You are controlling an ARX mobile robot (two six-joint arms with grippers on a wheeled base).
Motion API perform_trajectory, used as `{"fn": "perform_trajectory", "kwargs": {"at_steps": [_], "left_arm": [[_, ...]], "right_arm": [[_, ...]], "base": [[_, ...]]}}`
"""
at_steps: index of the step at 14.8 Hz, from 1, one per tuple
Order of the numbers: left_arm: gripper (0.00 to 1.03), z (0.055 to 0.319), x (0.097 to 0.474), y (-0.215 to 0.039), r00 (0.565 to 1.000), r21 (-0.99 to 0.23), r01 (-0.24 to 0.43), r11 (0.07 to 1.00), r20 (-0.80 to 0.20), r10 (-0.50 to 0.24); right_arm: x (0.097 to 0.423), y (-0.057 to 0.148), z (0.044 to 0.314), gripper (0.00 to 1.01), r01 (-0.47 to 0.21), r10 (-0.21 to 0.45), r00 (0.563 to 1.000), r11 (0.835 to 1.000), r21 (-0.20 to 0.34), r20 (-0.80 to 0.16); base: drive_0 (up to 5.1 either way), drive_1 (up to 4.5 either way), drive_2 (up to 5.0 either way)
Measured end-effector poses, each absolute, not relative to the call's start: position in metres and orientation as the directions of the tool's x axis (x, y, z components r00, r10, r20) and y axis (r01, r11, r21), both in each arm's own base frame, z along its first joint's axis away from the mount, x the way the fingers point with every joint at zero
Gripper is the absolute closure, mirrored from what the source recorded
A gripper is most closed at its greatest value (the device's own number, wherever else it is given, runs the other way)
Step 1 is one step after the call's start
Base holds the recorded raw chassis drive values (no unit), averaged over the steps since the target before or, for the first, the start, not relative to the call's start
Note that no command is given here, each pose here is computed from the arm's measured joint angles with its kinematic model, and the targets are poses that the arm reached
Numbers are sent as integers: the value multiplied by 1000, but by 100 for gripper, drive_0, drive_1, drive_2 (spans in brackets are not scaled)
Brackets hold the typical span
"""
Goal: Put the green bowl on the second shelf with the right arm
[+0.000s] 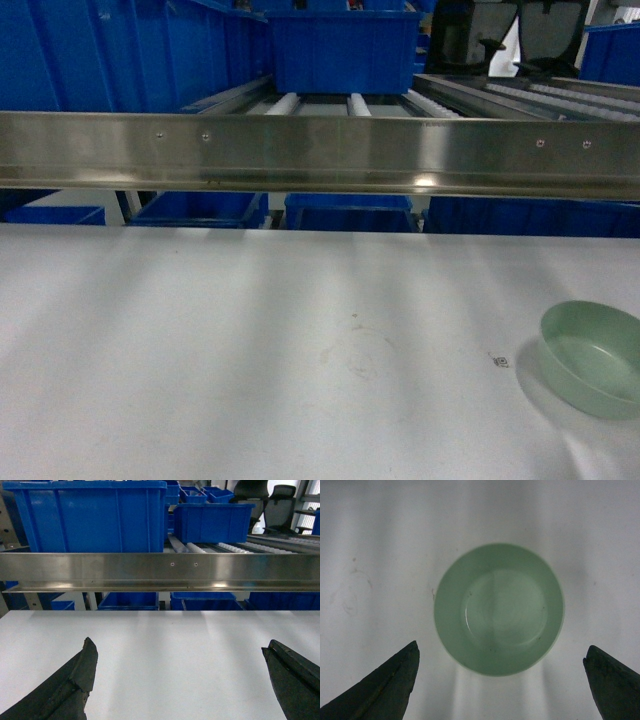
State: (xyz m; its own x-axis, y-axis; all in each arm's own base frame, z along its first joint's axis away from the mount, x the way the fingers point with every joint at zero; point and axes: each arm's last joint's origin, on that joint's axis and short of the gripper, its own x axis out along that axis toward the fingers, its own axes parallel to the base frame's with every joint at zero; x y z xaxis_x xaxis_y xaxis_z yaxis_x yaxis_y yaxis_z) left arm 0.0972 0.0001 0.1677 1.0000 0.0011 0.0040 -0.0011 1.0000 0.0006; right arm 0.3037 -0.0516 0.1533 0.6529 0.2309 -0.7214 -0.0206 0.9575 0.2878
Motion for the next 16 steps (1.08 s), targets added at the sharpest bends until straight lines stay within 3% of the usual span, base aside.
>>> {"fn": "perform_trajectory", "kwargs": {"at_steps": [1, 3, 5, 10, 14, 16], "left_arm": [[5, 168, 97, 0, 1000, 1, -1, 1000, 4, 1], [5, 168, 97, 0, 1000, 1, -1, 1000, 4, 1], [5, 168, 97, 0, 1000, 1, -2, 1000, 4, 2], [5, 168, 97, 0, 1000, 1, -1, 1000, 4, 1], [5, 168, 97, 0, 1000, 1, -2, 1000, 4, 2], [5, 168, 97, 0, 1000, 1, -1, 1000, 4, 1]], "right_arm": [[299, -51, 123, 3, -35, 232, 609, 963, 266, -759], [300, -52, 103, 3, -8, 217, 561, 966, 257, -799], [303, -59, 91, 3, 71, 169, 526, 968, 241, -834], [310, -62, 78, 3, 248, 169, 442, 921, 301, -881], [311, -62, 75, 3, 316, 131, 459, 901, 299, -879], [304, -70, 74, 3, 375, 86, 480, 880, 293, -873]], "base": [[0, 0, 0], [0, 0, 0], [0, 0, 0], [0, 0, 0], [0, 0, 0], [0, 0, 0]]}}
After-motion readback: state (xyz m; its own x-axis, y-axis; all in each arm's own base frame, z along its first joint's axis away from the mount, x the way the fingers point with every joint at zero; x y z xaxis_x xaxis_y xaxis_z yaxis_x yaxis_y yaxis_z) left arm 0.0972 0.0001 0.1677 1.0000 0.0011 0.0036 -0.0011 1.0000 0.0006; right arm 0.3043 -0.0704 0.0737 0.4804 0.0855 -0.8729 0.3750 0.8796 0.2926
